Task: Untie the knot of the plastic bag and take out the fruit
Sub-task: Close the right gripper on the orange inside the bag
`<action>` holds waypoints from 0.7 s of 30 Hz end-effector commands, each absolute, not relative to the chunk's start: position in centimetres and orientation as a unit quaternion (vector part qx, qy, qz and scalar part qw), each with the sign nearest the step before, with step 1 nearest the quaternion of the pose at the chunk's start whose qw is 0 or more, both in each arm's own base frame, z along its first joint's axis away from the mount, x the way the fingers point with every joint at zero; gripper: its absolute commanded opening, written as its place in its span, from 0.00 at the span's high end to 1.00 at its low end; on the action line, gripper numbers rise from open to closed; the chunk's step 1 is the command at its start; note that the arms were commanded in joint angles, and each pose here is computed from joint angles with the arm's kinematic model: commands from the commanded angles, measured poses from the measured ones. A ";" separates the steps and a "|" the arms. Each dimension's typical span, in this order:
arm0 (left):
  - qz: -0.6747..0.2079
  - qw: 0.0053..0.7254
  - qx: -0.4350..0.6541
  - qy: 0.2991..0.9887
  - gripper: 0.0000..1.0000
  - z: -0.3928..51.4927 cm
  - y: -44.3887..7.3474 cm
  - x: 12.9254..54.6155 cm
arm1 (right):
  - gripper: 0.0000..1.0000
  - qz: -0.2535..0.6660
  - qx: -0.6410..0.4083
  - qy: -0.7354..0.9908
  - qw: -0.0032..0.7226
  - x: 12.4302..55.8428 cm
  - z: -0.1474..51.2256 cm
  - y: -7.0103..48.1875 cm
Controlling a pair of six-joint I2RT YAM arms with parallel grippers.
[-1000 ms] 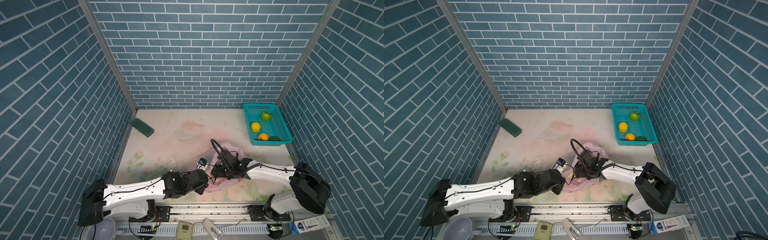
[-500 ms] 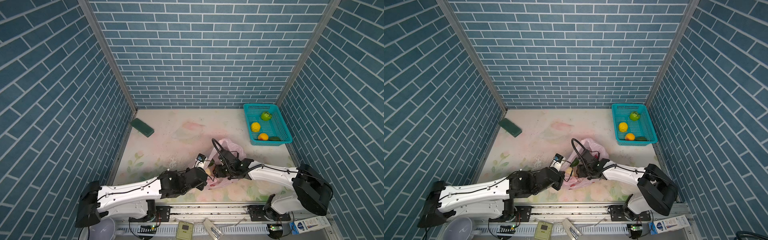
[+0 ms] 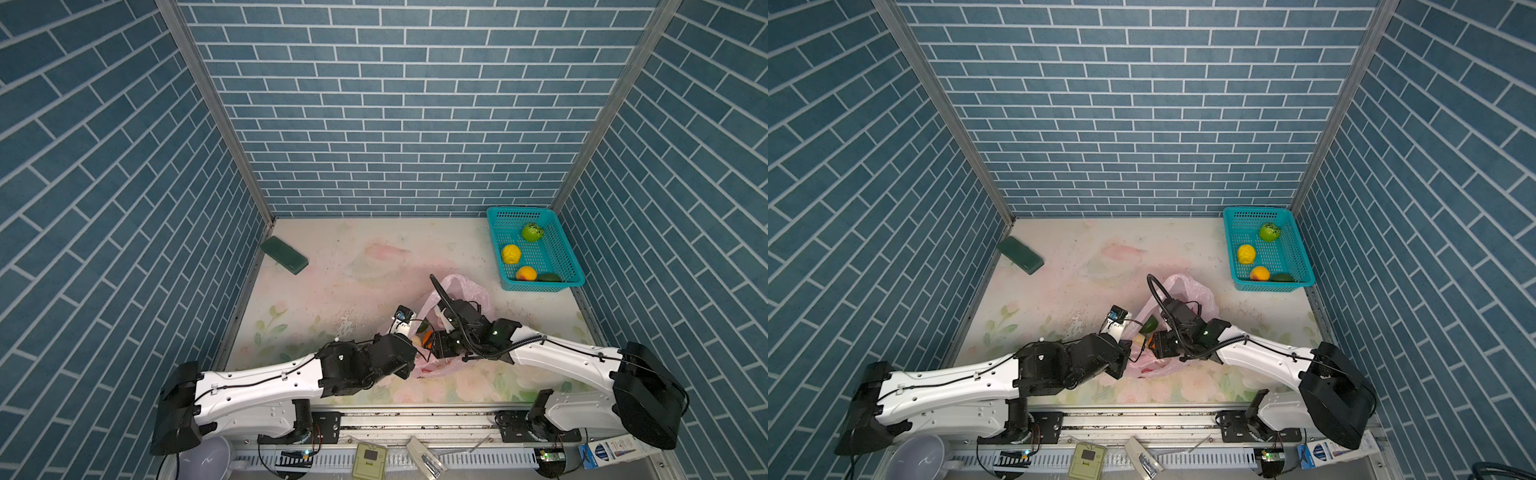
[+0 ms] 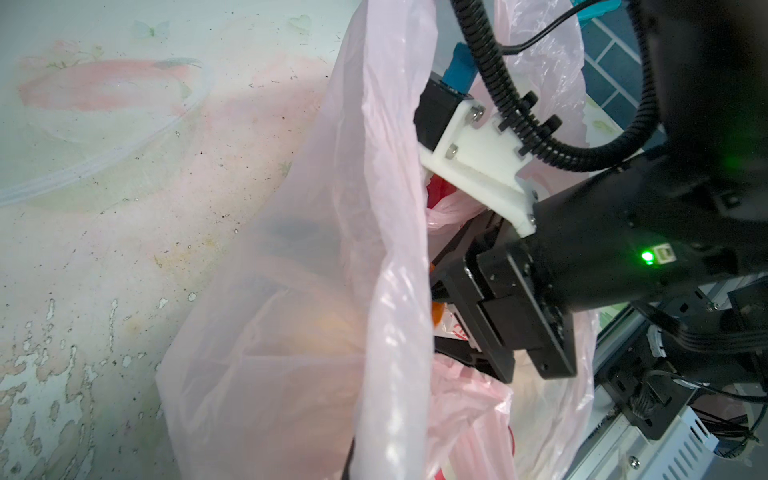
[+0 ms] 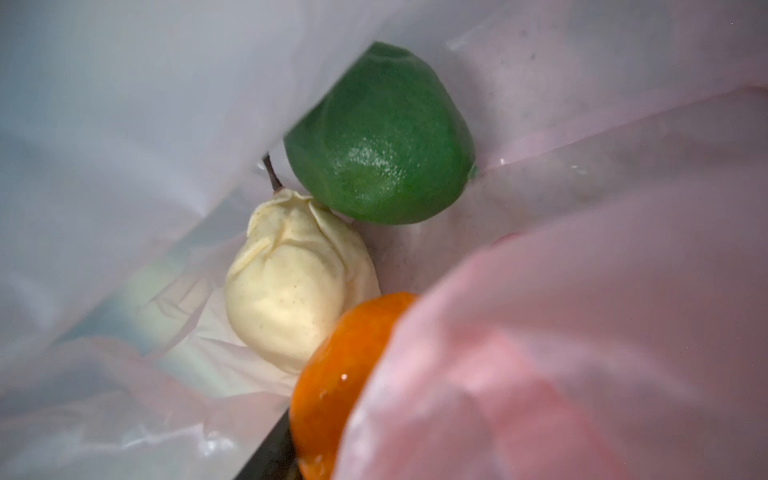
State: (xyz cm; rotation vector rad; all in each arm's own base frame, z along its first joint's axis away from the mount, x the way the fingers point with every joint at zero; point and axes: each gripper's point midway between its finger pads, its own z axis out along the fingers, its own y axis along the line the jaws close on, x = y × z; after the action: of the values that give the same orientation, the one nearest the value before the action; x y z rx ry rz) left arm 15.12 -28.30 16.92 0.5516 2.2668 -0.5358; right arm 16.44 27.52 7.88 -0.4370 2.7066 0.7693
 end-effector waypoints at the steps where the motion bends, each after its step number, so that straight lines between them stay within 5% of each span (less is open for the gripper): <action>1: -0.198 0.370 0.217 0.881 1.00 16.6 -28.1 15.2 | 0.52 0.279 -0.176 0.930 0.160 16.2 10.6 27.8; 21: -0.191 0.367 0.222 0.883 1.00 16.7 -27.9 15.2 | 0.52 0.309 -0.178 0.910 0.210 15.7 17.6 26.8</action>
State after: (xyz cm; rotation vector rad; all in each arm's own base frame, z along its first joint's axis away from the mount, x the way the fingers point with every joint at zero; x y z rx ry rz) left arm 15.15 -28.23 16.88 0.5538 2.2661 -0.5294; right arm 15.78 26.63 15.08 -0.4604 2.5826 0.8461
